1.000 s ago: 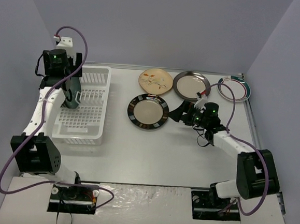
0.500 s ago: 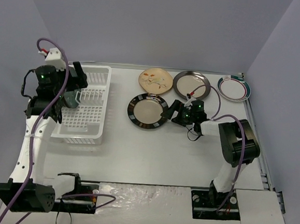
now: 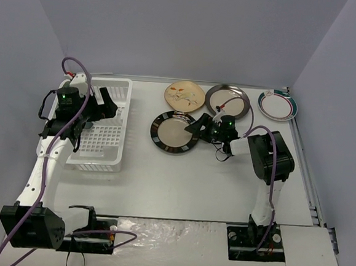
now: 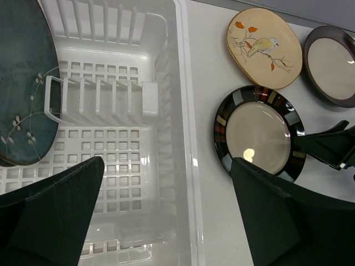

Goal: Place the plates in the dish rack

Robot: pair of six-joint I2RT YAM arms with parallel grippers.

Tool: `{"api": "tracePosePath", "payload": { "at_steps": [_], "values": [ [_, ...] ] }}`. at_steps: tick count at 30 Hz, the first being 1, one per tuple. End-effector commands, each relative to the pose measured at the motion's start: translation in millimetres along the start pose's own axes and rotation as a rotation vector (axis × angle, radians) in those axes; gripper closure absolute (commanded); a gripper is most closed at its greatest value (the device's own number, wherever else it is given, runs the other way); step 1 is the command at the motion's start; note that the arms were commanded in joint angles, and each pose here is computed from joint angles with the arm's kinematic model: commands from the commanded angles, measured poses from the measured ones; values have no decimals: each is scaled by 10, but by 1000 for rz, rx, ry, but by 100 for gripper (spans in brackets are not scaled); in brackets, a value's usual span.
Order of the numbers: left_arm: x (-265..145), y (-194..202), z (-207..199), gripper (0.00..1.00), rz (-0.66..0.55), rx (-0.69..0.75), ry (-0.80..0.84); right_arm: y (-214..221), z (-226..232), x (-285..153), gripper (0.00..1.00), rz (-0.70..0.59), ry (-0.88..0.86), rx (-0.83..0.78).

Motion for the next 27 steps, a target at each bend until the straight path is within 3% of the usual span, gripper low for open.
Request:
{"api": "tracePosePath", "payload": {
  "at_steps": [1, 5, 7, 10, 15, 27],
  "values": [
    [-69, -266, -104, 3, -120, -2, 74, 248, -335, 52, 34, 82, 174, 78],
    [-64, -265, -119, 3, -123, -2, 86, 255, -357, 46, 58, 79, 190, 79],
    [-60, -266, -126, 3, -126, -6, 93, 244, -351, 37, 77, 71, 191, 76],
    [-40, -257, -147, 3, -124, -15, 114, 221, -299, 3, 98, 53, 175, 70],
    [38, -237, -187, 3, -106, -42, 148, 94, -138, -110, 100, 39, 103, 92],
    [150, -139, -871, 3, -24, -63, 391, -138, 691, -779, 100, -30, -302, 159]
  ]
}}
Point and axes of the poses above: each gripper's point midway between its finger pads, its own x axis out along the fingers, its own z axis along the line the jaws close on, y = z × x, the point moved 9 cm from there along -x, back along the fingers, and after that the axes turned 11 degrees about x, right-handed, at the moved point
